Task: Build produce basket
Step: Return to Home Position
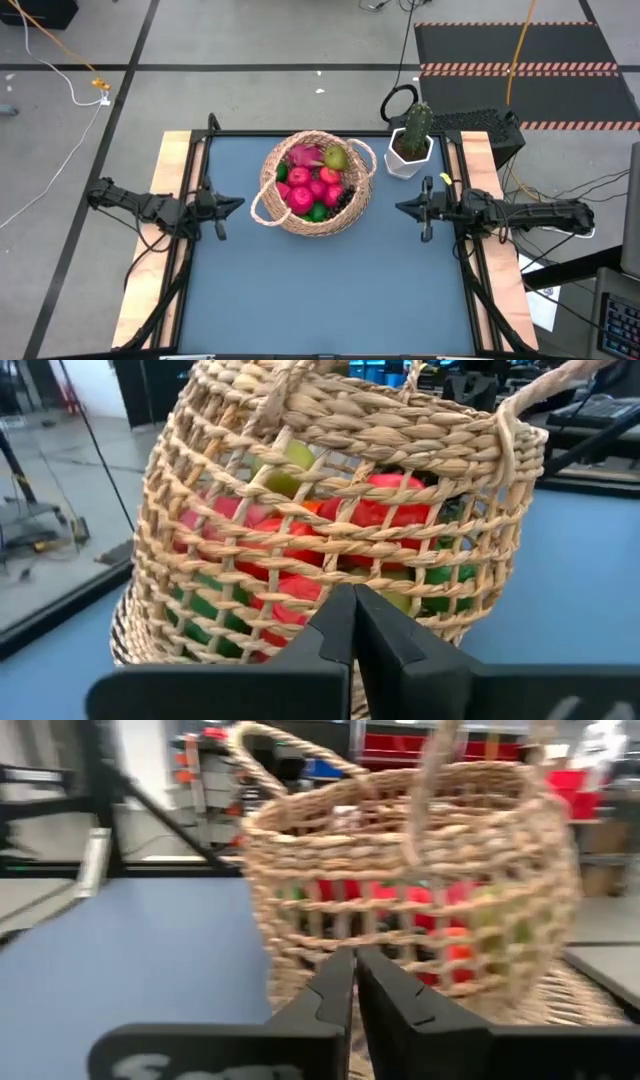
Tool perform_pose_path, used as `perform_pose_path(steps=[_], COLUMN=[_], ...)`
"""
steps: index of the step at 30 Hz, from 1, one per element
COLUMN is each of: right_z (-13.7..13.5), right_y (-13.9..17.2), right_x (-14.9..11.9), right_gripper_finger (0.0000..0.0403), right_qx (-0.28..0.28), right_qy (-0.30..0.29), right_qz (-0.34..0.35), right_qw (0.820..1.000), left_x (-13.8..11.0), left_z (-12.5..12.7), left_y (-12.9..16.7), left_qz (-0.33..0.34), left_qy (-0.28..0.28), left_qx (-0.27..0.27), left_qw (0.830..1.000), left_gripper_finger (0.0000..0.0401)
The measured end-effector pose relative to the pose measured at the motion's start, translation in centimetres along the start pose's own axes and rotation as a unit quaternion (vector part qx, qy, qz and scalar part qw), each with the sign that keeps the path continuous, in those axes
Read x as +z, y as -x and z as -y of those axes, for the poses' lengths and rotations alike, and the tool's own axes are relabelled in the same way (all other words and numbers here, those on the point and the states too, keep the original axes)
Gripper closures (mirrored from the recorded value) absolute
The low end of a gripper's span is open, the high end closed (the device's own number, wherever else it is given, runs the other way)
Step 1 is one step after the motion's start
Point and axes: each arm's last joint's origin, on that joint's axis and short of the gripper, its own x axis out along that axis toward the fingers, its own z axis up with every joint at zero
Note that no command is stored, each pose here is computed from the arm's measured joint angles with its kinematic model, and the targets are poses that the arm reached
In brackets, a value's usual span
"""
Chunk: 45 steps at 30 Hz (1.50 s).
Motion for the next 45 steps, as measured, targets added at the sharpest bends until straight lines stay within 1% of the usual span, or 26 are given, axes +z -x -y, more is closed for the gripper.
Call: perform_pose_path(steps=[2,4,7,8,10,12,13,14,16,18,20,21,23,25,27,29,32,45], right_z=[-0.1,0.0,0.1,0.1,0.2,0.4,0.5,0.5,0.3,0.1,0.0,-0.1,-0.1,0.0,0.1,0.2,0.2,0.2], right_y=[0.0,0.0,0.2,0.3,0.5,0.8,0.9,1.1,1.2,1.2,1.3,1.3,1.2,1.2,1.1,1.0,1.0,1.0], right_x=[0.0,0.0,-0.1,-0.1,0.0,0.6,1.1,1.4,1.3,1.0,1.0,1.1,1.0,1.0,0.9,0.8,0.9,0.9], right_gripper_finger=[0.0389,0.0392,0.0400,0.0401,0.0401,0.0402,0.0402,0.0402,0.0402,0.0402,0.0402,0.0402,0.0402,0.0402,0.0400,0.0399,0.0399,0.0399], right_qx=[0.023,0.022,0.017,0.016,0.011,0.004,0.011,0.025,0.071,0.114,0.134,0.140,0.139,0.123,0.107,0.096,0.092,0.093], right_qy=[-0.006,-0.023,-0.034,-0.033,-0.011,0.004,0.004,0.002,-0.002,-0.002,-0.012,-0.014,-0.014,0.006,0.030,0.062,0.092,0.089], right_qz=[0.000,0.001,-0.004,-0.004,0.005,0.042,0.073,0.089,0.087,0.070,0.073,0.074,0.068,0.071,0.071,0.066,0.075,0.072], right_qw=[1.000,0.999,0.999,0.999,1.000,0.999,0.997,0.996,0.994,0.991,0.988,0.987,0.988,0.990,0.991,0.991,0.989,0.989], left_x=[0.1,0.1,0.1,0.0,0.1,0.1,0.1,0.1,0.0,0.0,0.0,0.0,0.0,0.0,0.0,0.0,0.0,0.0], left_z=[0.0,0.1,0.1,0.1,0.1,0.1,0.1,0.1,0.0,0.0,0.0,0.0,0.0,0.0,0.0,0.0,0.0,0.0], left_y=[0.0,0.0,0.0,0.0,0.0,0.0,0.0,0.0,-0.1,-0.1,-0.1,-0.1,-0.1,-0.1,-0.1,-0.1,-0.1,-0.1], left_qz=[0.005,0.004,0.004,0.004,0.004,0.004,0.005,0.004,0.003,0.002,0.002,0.002,0.003,0.003,0.003,0.003,0.003,0.003], left_qy=[-0.015,-0.035,-0.042,-0.046,-0.052,-0.053,-0.055,-0.058,-0.065,-0.067,-0.073,-0.085,-0.125,-0.147,-0.151,-0.142,-0.134,-0.134], left_qx=[-0.002,-0.012,-0.020,-0.021,-0.021,-0.018,-0.014,-0.011,-0.007,-0.006,-0.006,-0.006,-0.006,-0.006,-0.006,-0.006,-0.006,-0.006], left_qw=[1.000,0.999,0.999,0.999,0.998,0.998,0.998,0.998,0.998,0.998,0.997,0.996,0.992,0.989,0.989,0.990,0.991,0.991], left_gripper_finger=[0.0389,0.0388,0.0395,0.0397,0.0397,0.0391,0.0386,0.0382,0.0375,0.0371,0.0369,0.0370,0.0371,0.0369,0.0369,0.0370,0.0370,0.0370])
